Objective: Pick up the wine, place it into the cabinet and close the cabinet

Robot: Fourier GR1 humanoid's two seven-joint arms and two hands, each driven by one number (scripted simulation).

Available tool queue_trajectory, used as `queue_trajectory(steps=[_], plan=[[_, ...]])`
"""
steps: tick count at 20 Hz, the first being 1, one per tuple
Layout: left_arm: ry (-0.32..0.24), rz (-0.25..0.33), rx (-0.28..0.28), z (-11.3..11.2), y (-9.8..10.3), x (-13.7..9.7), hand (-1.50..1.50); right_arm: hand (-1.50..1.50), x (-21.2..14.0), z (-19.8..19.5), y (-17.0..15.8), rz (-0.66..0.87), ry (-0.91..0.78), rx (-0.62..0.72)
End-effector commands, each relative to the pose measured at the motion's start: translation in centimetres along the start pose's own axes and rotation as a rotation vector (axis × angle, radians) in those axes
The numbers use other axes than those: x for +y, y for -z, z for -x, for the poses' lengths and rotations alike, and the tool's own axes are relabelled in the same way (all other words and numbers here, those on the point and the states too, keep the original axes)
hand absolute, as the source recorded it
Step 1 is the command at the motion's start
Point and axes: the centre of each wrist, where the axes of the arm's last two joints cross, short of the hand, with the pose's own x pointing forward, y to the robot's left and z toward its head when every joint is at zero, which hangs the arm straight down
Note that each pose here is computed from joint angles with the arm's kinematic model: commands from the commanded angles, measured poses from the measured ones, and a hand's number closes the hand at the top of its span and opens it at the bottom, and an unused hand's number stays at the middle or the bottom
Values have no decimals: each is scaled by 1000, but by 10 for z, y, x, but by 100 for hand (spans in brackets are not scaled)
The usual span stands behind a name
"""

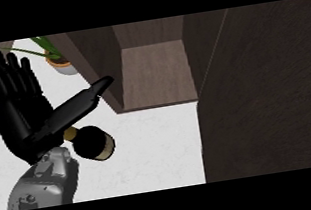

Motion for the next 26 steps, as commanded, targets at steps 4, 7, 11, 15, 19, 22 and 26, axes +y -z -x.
queue_trajectory(steps=[4,7,11,15,19,22,26], plan=[[-2,-21,4,9,-10,-26,-150,-150,12,-24,2,-9,3,8],[-7,2,28,1,-10,-32,-150,-150,9,-20,-10,-10,-3,26],[4,-9,18,8,-23,-36,-150,-150,11,-39,0,-8,-3,17],[32,-31,13,3,-21,-35,-150,-150,2,-29,-10,-23,0,17],[30,-43,11,-9,-27,-24,-150,-150,2,-30,-8,-13,-2,24],[54,-53,47,11,-34,-27,-150,-150,-5,-12,6,-25,10,18],[65,-98,50,5,-21,-9,-150,-150,8,-25,2,4,12,14]])
